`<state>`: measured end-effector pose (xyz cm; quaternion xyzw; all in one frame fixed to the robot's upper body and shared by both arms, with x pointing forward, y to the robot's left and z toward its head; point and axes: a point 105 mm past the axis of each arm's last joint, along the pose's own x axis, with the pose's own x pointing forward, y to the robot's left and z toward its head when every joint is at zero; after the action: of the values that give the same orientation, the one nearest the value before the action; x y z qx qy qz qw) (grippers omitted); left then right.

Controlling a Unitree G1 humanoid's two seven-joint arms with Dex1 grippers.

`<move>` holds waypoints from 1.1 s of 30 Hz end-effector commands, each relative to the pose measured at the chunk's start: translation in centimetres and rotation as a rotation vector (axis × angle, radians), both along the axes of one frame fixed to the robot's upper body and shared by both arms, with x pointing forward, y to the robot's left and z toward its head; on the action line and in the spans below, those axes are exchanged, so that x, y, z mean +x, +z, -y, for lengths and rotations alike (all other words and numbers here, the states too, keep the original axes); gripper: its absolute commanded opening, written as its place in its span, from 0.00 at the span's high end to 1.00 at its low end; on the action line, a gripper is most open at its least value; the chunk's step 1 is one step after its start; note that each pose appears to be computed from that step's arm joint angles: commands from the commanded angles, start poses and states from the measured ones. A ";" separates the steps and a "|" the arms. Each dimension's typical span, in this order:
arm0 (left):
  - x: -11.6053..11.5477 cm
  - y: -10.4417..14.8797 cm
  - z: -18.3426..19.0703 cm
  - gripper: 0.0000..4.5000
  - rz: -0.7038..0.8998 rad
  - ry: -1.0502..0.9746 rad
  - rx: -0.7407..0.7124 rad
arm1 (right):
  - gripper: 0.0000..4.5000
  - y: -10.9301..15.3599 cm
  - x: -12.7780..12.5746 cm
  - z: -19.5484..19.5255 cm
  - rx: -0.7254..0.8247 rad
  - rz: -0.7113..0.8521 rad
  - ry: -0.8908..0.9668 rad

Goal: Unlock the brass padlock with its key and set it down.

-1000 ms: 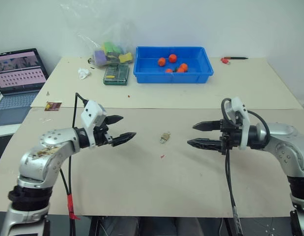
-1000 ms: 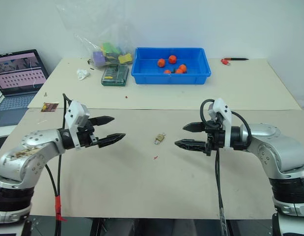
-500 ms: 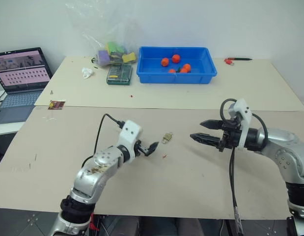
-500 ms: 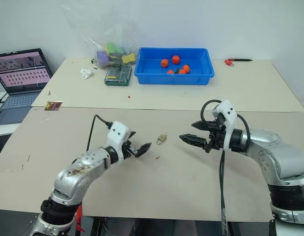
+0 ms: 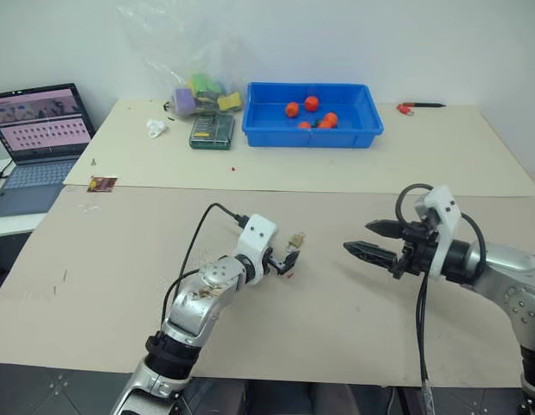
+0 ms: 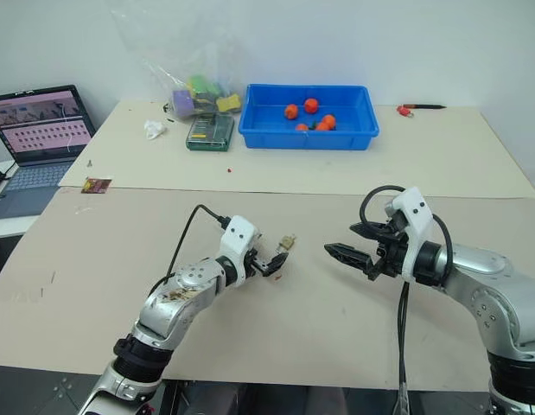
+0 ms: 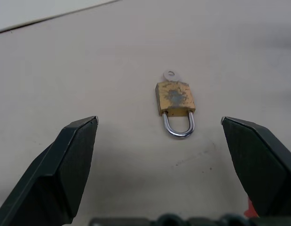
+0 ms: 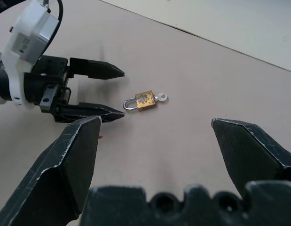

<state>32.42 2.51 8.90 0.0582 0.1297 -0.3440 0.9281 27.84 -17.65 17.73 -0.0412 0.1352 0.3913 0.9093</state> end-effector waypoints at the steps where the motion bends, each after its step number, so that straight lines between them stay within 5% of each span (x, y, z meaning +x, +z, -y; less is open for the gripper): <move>1: 0.1 1.0 1.5 0.00 0.061 -0.049 -0.006 | 0.01 1.5 -0.6 0.1 -0.002 0.057 -0.014; 24: 0.9 -0.3 3.7 0.00 0.109 -0.129 0.036 | 0.01 2.3 -1.6 0.1 0.011 0.096 -0.087; 33: 1.0 -1.0 3.7 0.68 0.095 -0.151 0.054 | 0.00 2.1 -1.6 0.5 0.029 0.079 -0.113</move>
<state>33.66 -0.81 8.14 0.1016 0.0883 -0.3933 0.9095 26.60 -18.13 18.75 -0.0315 0.1162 0.3398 0.9327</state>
